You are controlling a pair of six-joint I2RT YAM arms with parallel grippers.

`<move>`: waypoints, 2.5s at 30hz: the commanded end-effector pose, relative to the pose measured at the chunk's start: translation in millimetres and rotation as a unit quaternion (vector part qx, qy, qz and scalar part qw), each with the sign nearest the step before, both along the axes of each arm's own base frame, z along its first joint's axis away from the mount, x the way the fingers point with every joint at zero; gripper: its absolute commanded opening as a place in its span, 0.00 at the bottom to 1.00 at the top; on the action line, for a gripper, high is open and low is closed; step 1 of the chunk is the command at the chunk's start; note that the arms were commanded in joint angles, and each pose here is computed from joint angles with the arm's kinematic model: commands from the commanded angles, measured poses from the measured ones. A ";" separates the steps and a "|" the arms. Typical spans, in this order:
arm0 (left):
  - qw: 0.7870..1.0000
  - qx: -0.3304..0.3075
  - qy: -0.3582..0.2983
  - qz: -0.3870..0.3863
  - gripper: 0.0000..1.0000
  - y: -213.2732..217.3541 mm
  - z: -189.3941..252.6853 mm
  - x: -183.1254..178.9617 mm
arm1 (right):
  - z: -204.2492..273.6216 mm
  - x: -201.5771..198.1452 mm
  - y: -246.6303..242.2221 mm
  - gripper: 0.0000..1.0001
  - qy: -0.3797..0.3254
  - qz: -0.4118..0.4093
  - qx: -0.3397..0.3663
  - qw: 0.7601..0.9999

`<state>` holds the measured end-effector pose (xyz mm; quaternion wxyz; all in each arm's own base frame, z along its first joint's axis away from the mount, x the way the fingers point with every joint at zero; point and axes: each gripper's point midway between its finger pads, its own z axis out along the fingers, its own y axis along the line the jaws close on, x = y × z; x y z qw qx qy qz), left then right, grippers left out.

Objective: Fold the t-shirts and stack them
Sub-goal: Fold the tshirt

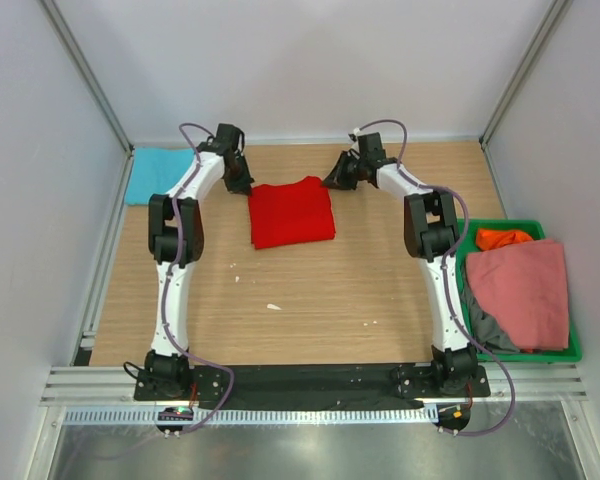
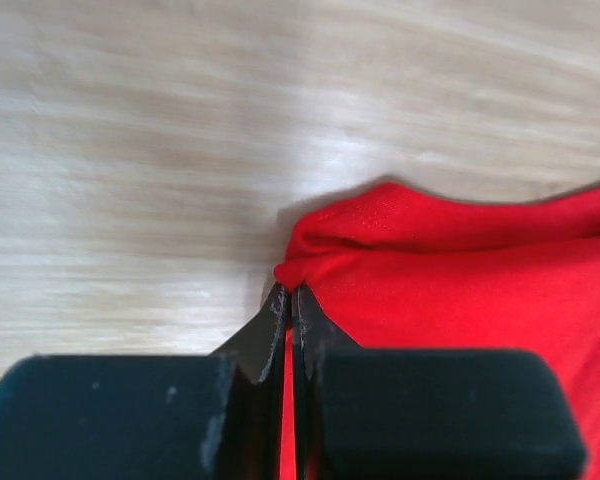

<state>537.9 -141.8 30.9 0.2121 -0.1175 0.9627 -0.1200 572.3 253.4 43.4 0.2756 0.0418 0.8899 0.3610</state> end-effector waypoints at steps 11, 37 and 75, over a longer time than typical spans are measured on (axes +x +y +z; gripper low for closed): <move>0.999 0.013 -0.036 0.028 0.23 14.8 16.0 24.7 | 30.8 48.7 -28.0 0.26 -0.043 -0.045 0.032 0.998; 0.989 -0.136 0.020 -0.049 0.43 -46.3 72.3 -119.4 | 51.6 -130.3 -44.2 0.32 0.053 0.038 -0.036 0.997; 0.986 -0.129 0.097 -0.043 0.31 -35.5 6.1 -139.2 | -4.4 -161.3 -28.8 0.35 0.104 0.074 -0.059 0.990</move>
